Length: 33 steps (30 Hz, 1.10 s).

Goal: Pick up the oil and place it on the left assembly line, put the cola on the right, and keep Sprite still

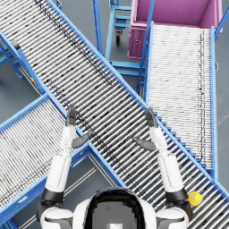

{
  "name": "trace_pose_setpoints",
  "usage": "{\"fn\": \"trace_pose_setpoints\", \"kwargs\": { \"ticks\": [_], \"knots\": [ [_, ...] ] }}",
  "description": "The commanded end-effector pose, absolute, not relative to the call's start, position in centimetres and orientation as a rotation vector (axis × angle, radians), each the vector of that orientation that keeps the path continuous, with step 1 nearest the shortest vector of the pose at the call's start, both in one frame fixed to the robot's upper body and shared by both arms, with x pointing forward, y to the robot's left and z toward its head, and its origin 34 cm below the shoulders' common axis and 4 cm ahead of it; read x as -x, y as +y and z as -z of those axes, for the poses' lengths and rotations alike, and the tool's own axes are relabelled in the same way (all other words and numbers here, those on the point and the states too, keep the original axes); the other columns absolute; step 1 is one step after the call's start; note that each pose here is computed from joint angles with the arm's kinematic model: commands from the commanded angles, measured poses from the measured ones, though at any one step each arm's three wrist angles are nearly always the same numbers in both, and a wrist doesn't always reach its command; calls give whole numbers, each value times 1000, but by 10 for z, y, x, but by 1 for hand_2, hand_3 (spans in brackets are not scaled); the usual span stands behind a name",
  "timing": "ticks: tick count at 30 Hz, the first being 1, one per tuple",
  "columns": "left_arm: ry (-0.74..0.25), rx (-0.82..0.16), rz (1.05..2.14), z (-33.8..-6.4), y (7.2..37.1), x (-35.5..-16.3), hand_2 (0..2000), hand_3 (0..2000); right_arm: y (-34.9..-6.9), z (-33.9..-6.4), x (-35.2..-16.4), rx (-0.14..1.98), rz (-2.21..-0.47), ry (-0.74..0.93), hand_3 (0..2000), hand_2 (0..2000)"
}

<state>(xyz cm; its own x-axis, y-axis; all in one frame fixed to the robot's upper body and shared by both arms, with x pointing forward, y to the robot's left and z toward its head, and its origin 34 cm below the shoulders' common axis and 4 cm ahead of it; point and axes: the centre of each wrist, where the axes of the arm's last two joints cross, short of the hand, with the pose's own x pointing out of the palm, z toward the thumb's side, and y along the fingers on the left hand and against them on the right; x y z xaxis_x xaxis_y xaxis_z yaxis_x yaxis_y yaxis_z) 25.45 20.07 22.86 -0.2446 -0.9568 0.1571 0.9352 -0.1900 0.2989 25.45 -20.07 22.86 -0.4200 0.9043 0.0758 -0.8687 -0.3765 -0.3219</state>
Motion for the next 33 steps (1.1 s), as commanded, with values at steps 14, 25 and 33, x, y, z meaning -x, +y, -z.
{"fn": "trace_pose_setpoints", "kwargs": {
  "ticks": [14,25,33],
  "knots": [
    [-388,-74,1777,-229,201,-255,0,0,-201,-229,-255,134,-1971,-376,0,0],
    [-388,-74,1777,-229,201,-255,0,0,-201,-229,-255,134,-1971,-376,0,0],
    [-388,-74,1777,-229,201,-255,0,0,-201,-229,-255,134,-1971,-376,0,0]
  ]
}}
